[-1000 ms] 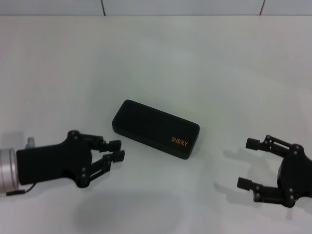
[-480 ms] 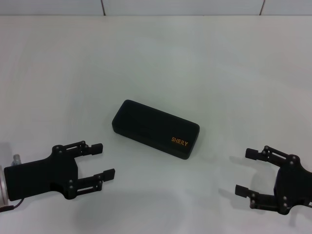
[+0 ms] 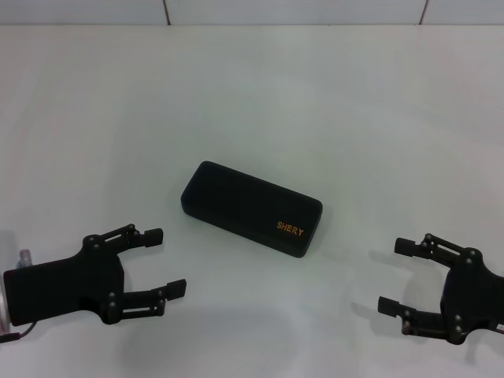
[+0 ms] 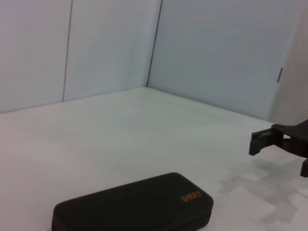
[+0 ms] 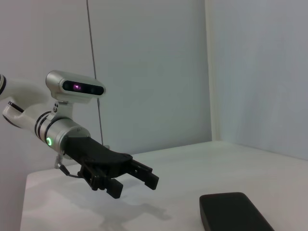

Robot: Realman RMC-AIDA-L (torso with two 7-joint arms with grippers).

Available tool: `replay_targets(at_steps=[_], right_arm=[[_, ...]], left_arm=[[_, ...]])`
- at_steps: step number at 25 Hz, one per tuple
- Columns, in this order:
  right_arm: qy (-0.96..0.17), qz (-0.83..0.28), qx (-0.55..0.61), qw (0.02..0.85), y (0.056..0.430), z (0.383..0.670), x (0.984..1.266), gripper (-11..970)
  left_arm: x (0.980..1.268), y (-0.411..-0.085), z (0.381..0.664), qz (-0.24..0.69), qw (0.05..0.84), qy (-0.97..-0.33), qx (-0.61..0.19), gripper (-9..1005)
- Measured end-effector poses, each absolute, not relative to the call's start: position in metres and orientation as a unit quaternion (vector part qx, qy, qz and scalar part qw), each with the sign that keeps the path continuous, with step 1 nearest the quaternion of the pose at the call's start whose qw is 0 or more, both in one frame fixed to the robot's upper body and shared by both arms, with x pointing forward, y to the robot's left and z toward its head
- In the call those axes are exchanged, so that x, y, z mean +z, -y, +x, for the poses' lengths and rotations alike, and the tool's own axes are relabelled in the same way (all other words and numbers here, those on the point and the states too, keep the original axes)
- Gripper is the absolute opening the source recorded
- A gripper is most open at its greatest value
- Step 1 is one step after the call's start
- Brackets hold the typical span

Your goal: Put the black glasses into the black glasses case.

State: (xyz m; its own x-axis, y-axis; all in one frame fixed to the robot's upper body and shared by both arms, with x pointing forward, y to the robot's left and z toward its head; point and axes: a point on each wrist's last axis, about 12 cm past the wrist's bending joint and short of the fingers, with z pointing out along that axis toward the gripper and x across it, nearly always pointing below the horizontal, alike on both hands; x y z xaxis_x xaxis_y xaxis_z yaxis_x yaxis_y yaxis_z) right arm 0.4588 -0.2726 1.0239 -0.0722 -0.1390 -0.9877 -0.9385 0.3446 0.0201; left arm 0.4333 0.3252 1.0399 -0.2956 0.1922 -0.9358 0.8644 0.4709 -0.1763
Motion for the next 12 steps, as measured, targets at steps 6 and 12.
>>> replay_targets(at_steps=[6,12], right_arm=[[-0.623,-0.431,0.382,0.53,0.2713,0.4592,1.0251,843],[-0.622,-0.428,0.382,0.532,0.2709,0.46,1.0258,843]], left_arm=[[1.0423,-0.3273,0.4324,0.364,0.471,-0.716,-0.363,893],[1.0424,-0.3278,0.4316,0.365,0.473,-0.715,-0.363,893]])
